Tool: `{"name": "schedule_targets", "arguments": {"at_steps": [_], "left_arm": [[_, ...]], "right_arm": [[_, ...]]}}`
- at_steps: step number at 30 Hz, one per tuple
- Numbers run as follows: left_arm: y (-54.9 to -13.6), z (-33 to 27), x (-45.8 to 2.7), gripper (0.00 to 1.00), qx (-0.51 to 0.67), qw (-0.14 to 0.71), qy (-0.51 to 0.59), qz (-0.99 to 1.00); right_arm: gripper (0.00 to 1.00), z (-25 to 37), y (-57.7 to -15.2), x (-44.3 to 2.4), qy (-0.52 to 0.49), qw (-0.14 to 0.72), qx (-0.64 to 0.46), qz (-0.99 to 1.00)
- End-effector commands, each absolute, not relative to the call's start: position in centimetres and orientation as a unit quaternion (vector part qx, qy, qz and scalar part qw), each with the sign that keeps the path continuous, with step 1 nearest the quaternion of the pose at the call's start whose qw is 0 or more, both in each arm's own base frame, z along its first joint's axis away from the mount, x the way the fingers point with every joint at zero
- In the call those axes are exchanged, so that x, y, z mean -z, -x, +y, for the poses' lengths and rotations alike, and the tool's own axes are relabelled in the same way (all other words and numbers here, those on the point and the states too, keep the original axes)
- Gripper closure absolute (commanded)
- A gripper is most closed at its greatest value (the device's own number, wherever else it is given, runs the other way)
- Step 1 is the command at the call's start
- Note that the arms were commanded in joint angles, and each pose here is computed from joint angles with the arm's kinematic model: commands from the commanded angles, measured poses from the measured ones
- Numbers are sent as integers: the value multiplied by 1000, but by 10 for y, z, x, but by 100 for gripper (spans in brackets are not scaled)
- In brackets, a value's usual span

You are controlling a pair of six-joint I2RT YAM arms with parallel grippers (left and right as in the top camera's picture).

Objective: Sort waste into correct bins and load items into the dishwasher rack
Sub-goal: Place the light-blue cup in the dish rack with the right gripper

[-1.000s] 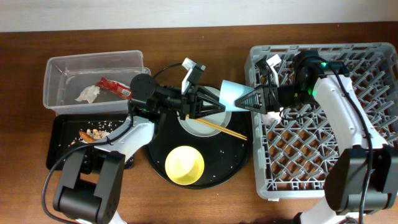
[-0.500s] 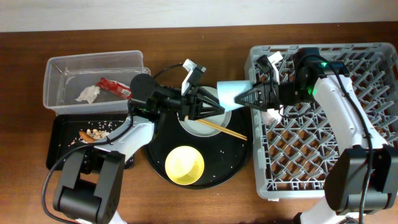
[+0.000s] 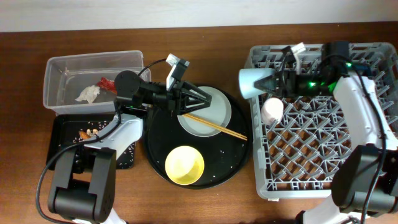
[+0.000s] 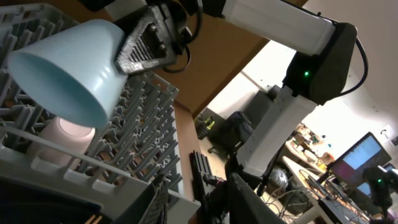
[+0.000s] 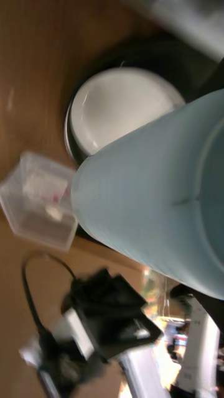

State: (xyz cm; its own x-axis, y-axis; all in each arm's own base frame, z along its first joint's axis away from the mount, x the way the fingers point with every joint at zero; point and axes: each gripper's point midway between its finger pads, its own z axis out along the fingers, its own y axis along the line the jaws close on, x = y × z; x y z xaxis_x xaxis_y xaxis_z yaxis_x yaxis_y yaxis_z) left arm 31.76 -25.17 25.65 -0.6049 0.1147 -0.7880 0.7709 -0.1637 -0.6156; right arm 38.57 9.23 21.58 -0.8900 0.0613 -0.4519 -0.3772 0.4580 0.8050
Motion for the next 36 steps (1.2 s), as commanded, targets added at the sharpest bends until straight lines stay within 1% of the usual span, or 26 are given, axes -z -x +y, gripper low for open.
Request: {"name": "schedule_targets", "arguments": {"at_steps": [1, 2, 4, 7, 9, 15, 17, 24, 26, 28, 29, 31, 32, 35, 36], "left_arm": [[-315, -252, -259, 69, 663, 254, -384, 590], [-314, -252, -258, 69, 662, 256, -388, 588], [-314, -252, -254, 69, 662, 253, -388, 589], [-311, -253, -232, 69, 667, 239, -375, 598], [-312, -254, -220, 69, 666, 237, -365, 606], [-339, -253, -163, 69, 609, 256, -283, 695], [-343, -251, -150, 69, 590, 256, -267, 718], [-346, -251, -146, 69, 582, 256, -258, 728], [-347, -251, -145, 69, 581, 256, -257, 729], [-347, -251, -145, 69, 581, 256, -257, 729], [-346, -251, -145, 69, 581, 256, -257, 729], [-347, -250, -145, 64, 579, 257, -256, 730], [-348, -250, -144, 64, 577, 259, -254, 731], [-348, -250, -144, 64, 577, 258, -254, 732], [-348, -250, -144, 64, 578, 258, -254, 732]], "right_arm": [[48, 52, -409, -214, 24, 224, -400, 888], [48, 35, -417, -208, 1, 228, -342, 912], [48, 10, -426, -204, -27, 238, -261, 935], [48, -26, -440, -197, -56, 260, -159, 951], [48, -39, -442, -193, -66, 263, -120, 955], [48, -46, -455, -198, -63, 293, -104, 948], [48, -46, -456, -190, -65, 285, -106, 950], [48, -26, -469, -140, -49, 238, -118, 963], [48, -19, -472, -135, -42, 235, -115, 964], [48, -24, -471, -132, -44, 231, -85, 968], [47, -27, -470, -131, -48, 229, -78, 969], [35, -27, -468, -130, -48, 226, -77, 970], [31, -27, -468, -130, -48, 225, -77, 970], [12, -27, -467, -130, -58, 223, -79, 970], [11, -27, -467, -130, -58, 223, -79, 970]]}}
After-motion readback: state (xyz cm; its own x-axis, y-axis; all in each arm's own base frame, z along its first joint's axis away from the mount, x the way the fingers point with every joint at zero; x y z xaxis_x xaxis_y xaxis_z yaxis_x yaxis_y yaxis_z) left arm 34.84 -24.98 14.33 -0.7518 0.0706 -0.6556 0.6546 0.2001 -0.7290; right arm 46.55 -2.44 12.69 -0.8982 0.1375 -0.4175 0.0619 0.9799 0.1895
